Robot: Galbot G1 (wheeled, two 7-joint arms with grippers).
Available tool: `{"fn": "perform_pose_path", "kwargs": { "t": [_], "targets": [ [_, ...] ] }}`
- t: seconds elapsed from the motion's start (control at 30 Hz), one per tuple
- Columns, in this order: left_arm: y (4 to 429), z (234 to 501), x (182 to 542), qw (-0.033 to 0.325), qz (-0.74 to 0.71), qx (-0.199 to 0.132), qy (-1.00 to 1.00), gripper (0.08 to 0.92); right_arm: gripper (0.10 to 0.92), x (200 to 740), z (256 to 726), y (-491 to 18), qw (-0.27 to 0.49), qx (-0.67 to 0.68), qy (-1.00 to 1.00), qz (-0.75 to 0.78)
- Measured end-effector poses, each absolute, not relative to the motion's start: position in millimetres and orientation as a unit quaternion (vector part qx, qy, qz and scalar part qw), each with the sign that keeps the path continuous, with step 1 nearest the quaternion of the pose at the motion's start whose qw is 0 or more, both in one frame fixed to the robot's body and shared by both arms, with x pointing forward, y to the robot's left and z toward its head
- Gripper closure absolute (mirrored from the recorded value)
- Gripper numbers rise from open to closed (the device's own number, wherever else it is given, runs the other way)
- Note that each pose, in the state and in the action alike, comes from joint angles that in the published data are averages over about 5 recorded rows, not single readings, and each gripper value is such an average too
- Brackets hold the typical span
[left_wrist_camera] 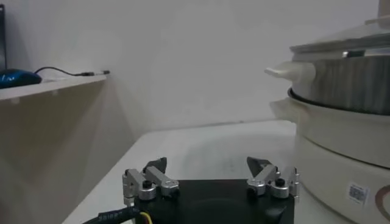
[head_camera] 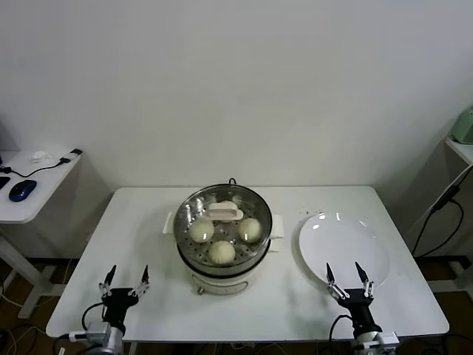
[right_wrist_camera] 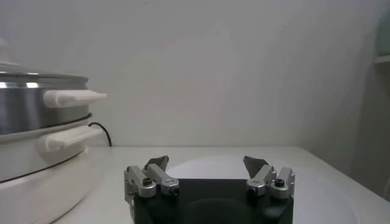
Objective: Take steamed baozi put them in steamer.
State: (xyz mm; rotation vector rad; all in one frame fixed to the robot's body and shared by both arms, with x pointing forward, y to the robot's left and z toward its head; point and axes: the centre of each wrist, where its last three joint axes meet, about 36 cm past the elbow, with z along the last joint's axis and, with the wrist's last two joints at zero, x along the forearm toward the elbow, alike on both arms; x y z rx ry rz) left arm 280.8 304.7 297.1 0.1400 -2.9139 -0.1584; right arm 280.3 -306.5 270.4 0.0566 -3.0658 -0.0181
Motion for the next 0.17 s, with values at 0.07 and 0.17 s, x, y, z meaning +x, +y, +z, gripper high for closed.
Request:
{"fn": "perform_pose_path", "kwargs": {
  "t": [0.07, 0.17],
  "targets": [
    [304.5, 295.5, 279.7, 0.11, -0.051, 0.048, -0.991, 0.177, 0.2, 280.6, 270.5, -306.4, 0.037, 0.019, -0.999, -0.006],
    [304.2, 294.1, 278.9, 0.111, -0.049, 0.048, -0.991, 0.177, 0.199, 280.6, 270.4, -306.5, 0.038, 0.019, -0.999, -0.006]
  ]
}}
